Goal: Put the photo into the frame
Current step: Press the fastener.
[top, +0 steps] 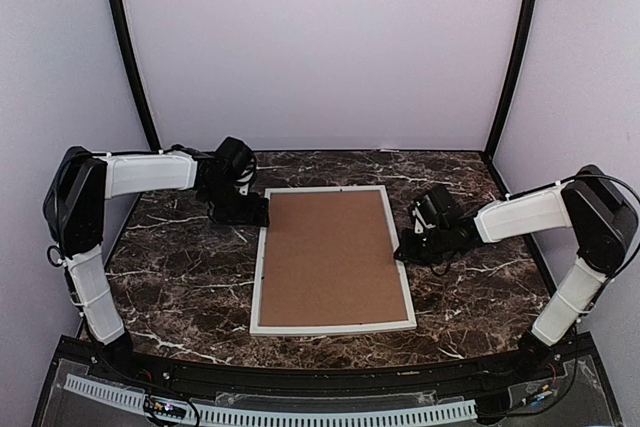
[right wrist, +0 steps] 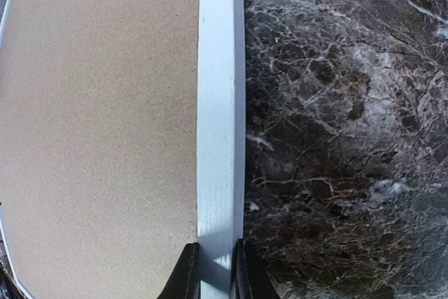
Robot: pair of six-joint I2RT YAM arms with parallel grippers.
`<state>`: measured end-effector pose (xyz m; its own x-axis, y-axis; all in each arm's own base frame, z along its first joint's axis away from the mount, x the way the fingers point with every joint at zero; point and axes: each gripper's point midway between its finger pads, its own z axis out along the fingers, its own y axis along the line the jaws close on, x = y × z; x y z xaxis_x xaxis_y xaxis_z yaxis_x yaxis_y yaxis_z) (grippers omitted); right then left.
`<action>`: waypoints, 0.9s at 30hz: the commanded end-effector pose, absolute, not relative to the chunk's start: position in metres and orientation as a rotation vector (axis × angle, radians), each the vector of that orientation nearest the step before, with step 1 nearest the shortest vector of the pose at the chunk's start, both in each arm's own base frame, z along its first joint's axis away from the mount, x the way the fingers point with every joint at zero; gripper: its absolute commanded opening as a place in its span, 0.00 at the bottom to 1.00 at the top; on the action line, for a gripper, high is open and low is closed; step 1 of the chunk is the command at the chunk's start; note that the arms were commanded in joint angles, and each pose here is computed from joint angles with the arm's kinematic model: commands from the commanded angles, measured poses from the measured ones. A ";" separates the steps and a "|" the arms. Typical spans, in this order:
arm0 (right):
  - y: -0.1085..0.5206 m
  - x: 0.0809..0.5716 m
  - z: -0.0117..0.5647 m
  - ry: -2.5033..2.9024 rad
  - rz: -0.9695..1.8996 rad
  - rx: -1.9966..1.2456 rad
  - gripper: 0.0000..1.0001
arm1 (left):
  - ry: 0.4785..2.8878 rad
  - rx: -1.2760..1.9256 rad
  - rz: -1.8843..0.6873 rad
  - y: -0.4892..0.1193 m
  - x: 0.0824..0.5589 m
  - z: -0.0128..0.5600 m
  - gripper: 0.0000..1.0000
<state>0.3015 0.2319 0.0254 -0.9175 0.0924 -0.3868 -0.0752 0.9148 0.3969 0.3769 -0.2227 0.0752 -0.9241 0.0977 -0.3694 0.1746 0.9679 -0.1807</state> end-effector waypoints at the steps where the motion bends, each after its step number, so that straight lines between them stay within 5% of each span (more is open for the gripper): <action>1: 0.233 0.271 0.002 2.789 0.586 0.030 0.02 | 2.800 0.262 -0.230 -0.215 0.378 0.065 0.87; 27: 0.233 0.269 -0.002 2.804 0.573 0.007 0.01 | 2.861 0.201 -0.150 -0.184 0.353 0.043 0.87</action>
